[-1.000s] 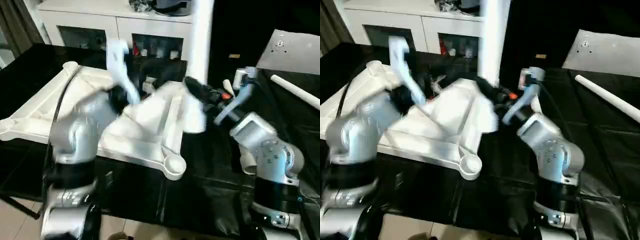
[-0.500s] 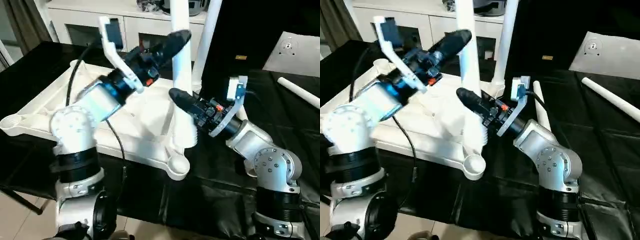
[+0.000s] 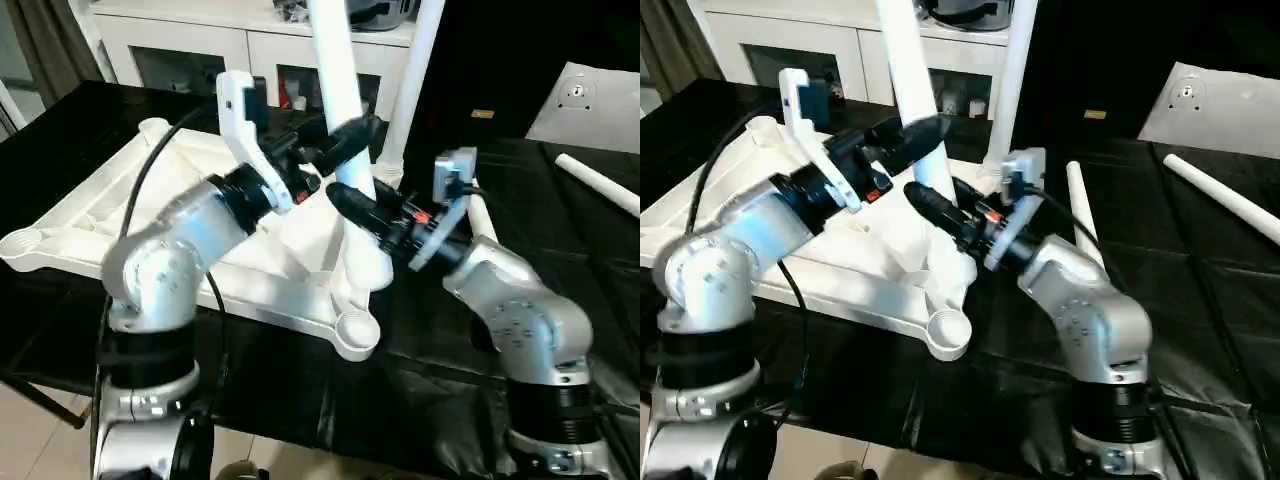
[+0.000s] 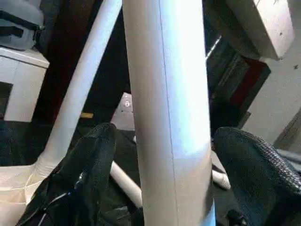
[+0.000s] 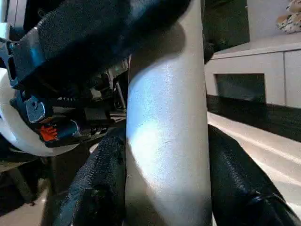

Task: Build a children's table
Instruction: Pick table leg

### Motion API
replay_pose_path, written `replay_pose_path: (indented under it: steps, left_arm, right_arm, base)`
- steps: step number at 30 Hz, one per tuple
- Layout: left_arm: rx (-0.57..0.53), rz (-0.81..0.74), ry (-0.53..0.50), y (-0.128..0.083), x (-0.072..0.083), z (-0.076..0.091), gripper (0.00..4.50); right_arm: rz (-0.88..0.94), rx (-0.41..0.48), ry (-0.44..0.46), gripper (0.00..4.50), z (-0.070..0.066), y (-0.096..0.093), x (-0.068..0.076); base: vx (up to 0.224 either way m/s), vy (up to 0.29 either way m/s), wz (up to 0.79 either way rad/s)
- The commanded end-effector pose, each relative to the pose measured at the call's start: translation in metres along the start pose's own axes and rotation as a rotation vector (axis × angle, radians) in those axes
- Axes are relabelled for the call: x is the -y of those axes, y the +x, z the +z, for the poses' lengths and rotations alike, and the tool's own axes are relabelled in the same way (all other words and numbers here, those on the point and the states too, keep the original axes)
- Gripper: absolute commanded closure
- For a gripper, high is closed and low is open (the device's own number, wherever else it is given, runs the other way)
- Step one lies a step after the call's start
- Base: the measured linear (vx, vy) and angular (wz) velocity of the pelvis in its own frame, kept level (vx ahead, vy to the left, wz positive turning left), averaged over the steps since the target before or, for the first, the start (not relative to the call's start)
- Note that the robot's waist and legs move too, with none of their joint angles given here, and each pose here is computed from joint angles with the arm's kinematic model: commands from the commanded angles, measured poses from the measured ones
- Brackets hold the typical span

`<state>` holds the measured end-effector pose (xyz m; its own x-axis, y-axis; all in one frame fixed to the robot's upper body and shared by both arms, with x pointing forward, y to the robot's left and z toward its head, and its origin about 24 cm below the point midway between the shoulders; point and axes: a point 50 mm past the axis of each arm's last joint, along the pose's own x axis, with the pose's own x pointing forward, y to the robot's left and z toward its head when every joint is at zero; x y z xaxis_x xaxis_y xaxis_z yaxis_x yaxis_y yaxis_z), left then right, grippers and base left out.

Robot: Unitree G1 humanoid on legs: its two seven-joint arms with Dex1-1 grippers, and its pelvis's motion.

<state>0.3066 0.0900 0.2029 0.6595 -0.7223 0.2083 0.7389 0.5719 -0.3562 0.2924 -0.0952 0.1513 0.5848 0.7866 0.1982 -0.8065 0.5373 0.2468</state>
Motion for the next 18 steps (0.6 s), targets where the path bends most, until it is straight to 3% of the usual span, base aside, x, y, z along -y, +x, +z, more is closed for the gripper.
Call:
replay_pose_path:
  steps: [1, 7, 14, 18]
  left_arm:
    - [0.025, 0.001, 0.025, -0.002, 0.005, 0.001, 1.11]
    - [0.028, -0.021, 0.072, -0.002, 0.014, -0.007, 1.11]
    - [0.059, -0.024, 0.03, -0.002, 0.017, -0.009, 1.11]
    - [0.058, -0.017, 0.062, -0.001, 0.017, -0.011, 1.11]
  right_arm:
    - [-0.022, 0.006, -0.062, 2.64, 0.002, 0.002, 0.001]
    - [-0.011, -0.04, -0.138, 2.64, -0.01, 0.005, -0.001]
    - [-0.012, -0.041, -0.17, 2.64, -0.013, 0.005, -0.002]
    - [-0.017, -0.043, -0.187, 2.64, -0.015, 0.005, 0.0]
  base:
    - [0.0, 0.0, 0.0]
    - [0.0, 0.0, 0.0]
    - [0.0, 0.0, 0.0]
    - [0.0, 0.0, 0.0]
